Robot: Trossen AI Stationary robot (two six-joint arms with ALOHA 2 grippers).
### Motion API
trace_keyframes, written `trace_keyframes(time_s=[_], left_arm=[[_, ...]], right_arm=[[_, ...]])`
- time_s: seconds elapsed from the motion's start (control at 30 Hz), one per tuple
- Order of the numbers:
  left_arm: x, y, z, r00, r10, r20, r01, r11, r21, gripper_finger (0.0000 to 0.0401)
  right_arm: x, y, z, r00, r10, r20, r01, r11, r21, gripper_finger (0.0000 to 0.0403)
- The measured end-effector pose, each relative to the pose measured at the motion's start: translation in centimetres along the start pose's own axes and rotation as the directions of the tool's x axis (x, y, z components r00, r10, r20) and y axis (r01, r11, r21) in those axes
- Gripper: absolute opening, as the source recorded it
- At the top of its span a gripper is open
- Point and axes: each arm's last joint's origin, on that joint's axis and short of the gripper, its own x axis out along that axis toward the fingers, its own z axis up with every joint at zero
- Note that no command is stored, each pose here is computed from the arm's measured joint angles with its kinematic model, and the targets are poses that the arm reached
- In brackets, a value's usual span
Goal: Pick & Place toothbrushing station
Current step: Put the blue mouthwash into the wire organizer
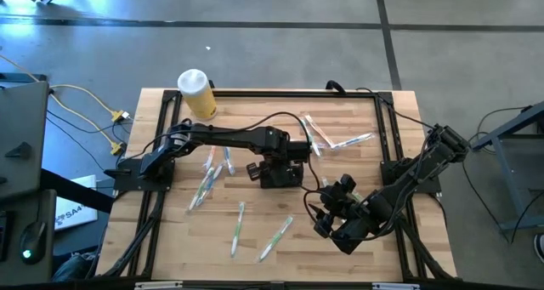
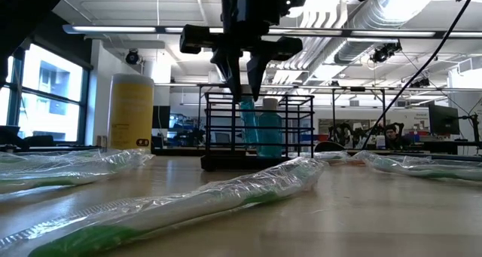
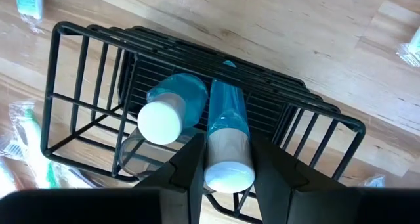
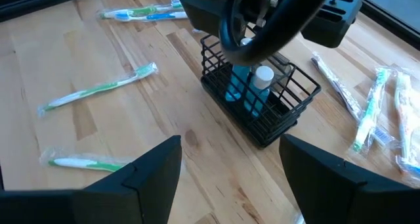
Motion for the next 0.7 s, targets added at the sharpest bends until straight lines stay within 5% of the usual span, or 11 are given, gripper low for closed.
trace_keyframes(time_s=[0.7], left_arm=[[0.25, 0.23, 0.08, 1.0, 0.001, -0.007, -0.001, 1.0, -0.028, 0.0125]], right_arm=[[0.0, -0.05, -0.02, 1.0, -0.004, -0.002, 0.004, 1.0, -0.002, 0.0249]])
